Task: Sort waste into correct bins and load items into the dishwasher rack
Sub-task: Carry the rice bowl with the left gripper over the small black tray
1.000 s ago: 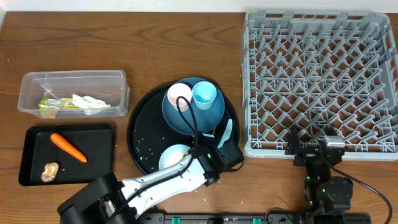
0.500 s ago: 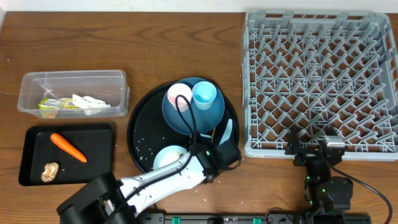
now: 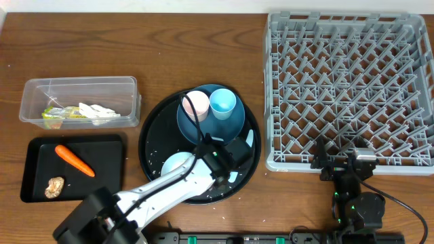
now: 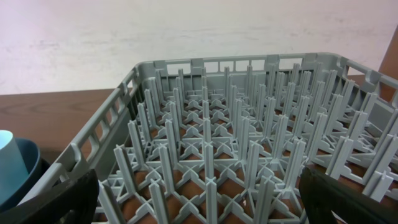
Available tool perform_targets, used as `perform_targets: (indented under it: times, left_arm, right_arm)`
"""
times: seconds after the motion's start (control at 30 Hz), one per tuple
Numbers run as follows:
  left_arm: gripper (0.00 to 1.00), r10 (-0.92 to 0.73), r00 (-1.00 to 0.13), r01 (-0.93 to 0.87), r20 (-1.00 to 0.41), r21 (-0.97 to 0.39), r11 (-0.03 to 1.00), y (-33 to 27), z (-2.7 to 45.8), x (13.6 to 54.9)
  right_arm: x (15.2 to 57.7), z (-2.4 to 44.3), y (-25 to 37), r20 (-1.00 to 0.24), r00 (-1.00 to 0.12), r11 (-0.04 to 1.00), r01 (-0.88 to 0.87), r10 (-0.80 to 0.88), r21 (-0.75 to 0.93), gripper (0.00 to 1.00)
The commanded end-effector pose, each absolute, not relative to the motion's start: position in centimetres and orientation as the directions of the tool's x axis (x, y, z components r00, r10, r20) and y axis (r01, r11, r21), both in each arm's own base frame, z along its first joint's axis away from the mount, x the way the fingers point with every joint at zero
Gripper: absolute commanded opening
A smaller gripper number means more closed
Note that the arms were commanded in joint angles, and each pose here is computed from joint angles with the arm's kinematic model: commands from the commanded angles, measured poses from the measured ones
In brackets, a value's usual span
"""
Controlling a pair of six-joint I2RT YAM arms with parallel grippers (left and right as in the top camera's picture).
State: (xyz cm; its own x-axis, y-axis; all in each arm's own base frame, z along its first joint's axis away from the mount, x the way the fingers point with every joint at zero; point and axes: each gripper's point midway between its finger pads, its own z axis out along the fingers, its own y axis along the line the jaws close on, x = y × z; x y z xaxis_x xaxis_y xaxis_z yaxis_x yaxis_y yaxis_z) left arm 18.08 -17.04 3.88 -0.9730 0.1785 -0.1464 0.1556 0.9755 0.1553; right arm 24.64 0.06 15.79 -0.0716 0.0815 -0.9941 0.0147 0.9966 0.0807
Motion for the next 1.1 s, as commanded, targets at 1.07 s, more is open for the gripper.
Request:
perform_targets:
  times: [1.07]
  left_arm:
    - [0.06,-0.021,-0.935,0.002,-0.355,-0.064,0.998,-4.5,13.6,24.0]
  right_arm:
    - [24.6,15.7,-0.2,-0.994,-0.072,0.996,0.026,0.087,0.085,0.99]
